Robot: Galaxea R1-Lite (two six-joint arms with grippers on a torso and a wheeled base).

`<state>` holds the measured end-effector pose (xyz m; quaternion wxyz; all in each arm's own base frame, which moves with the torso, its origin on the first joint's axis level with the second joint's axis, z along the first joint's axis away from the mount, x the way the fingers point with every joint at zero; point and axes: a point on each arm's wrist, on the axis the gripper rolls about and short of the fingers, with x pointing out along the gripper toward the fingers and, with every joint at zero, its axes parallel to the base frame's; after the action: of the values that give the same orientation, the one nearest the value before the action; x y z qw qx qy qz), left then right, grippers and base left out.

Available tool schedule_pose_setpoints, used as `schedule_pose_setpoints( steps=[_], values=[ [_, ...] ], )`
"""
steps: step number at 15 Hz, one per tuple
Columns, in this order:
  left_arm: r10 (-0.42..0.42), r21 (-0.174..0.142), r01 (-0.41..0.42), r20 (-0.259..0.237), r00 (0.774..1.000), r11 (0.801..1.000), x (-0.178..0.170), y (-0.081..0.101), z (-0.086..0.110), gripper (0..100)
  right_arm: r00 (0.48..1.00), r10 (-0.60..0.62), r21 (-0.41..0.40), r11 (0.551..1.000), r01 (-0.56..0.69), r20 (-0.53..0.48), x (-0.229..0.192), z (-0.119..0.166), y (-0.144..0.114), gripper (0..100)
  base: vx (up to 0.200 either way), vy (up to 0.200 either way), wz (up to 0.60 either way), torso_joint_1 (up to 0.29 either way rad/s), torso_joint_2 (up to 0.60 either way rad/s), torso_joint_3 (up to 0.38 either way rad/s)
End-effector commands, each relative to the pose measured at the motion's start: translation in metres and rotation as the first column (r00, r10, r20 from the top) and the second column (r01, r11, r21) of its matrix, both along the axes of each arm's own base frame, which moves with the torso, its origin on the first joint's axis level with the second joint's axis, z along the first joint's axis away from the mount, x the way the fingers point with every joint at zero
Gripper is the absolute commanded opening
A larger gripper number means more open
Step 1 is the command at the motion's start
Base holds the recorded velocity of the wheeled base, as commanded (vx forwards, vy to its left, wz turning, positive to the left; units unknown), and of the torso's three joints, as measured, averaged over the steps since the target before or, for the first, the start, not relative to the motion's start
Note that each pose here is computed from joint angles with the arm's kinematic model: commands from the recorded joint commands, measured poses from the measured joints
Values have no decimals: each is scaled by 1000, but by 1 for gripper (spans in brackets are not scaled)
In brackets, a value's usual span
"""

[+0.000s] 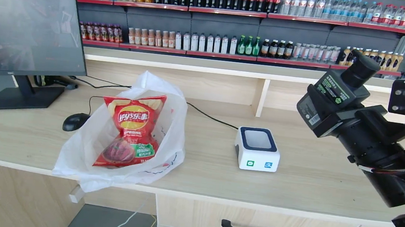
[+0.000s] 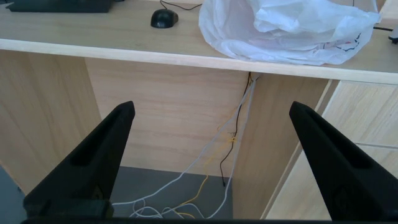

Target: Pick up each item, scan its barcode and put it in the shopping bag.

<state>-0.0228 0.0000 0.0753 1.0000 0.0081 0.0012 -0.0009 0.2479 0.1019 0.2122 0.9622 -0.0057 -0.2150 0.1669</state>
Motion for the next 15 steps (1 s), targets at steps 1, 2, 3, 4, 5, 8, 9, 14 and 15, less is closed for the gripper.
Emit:
schedule_pose_setpoints(
  steps=[1,2,3,4,5,8,9,14,15],
  values=[
    [0,1,0,1,1000,1000,0,0,0,100,1000,-4,-2,1000,4,-2,2,-1,0,0,0,0,0,0,0,0],
    [0,-1,0,1,1000,1000,0,0,0,100,1000,-10,9,1000,10,15,4,4,-2,0,0,200,0,-27,-17,12],
    [0,-1,0,1,1000,1000,0,0,0,100,999,-27,13,1000,27,23,7,6,-6,0,0,200,0,7,12,-7],
    [0,-1,0,1,1000,1000,0,0,0,100,999,-31,12,999,31,19,9,5,-6,0,0,200,0,12,2,2],
    [0,-1,0,1,1000,1000,0,0,0,100,999,-31,10,999,31,14,10,3,-6,0,0,200,0,12,-2,2],
    [0,-2,0,1,1000,1000,0,0,0,100,1000,-31,29,999,30,4,16,2,-6,0,0,200,0,9,4,2],
    [0,-2,0,1,1000,1000,0,0,0,100,1000,-31,29,999,30,4,17,2,-6,0,0,200,0,-12,-2,-2],
    [0,-2,0,1,1000,1000,0,0,0,100,1000,-31,25,999,31,-2,14,0,-7,0,0,200,0,5,6,4],
    [0,-2,0,1,1000,1000,0,0,0,100,1000,-31,24,999,31,-4,14,0,-7,0,0,200,0,7,2,-2]
  ],
)
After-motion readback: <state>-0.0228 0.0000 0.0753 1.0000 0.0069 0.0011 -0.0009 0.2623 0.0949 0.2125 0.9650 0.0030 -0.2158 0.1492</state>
